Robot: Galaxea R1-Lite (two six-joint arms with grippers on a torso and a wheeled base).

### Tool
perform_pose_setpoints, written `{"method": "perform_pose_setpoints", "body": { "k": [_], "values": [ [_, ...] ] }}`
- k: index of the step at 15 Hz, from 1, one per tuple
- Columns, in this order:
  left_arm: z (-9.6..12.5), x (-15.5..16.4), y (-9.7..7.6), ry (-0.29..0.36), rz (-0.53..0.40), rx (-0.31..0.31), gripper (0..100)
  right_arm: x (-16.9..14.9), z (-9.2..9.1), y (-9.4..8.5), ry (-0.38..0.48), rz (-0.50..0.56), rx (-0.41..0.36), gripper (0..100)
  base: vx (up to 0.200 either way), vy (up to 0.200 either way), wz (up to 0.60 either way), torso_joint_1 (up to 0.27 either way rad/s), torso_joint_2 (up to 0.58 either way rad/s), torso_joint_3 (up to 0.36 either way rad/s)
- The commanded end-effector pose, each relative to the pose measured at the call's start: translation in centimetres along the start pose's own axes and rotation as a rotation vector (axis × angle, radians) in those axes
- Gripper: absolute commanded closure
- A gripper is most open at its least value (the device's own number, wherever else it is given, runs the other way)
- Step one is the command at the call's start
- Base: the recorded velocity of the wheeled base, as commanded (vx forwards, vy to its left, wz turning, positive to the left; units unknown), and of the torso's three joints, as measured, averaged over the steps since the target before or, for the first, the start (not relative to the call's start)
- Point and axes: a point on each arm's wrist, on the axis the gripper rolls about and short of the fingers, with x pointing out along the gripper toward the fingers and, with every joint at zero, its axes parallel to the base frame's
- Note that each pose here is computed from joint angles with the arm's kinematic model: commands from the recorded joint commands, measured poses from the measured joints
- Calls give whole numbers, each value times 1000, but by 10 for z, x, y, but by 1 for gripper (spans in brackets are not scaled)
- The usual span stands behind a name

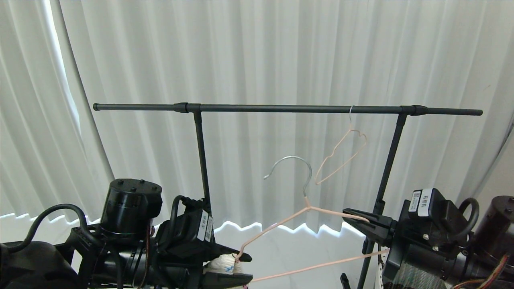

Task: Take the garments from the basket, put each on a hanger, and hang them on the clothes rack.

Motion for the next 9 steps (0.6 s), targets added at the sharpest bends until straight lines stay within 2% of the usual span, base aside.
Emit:
{"method": "perform_pose_setpoints", "body": {
  "k": [1,5,6,9],
  "values": [
    [-1,0,-1,3,-4,-5,100,0,0,1,-3,4,-1,100,0,0,0,0,0,0],
    [-2,0,0,3,0,-16,100,0,0,2,-2,7,0,100,0,0,0,0,0,0],
    [-5,-3,3,8,13,-28,100,-1,-1,2,3,6,-1,0,0,0,0,0,0,0],
    [-9,-9,7,13,46,-44,100,-4,-3,3,13,7,6,0,0,0,0,0,0,0]
  ]
}}
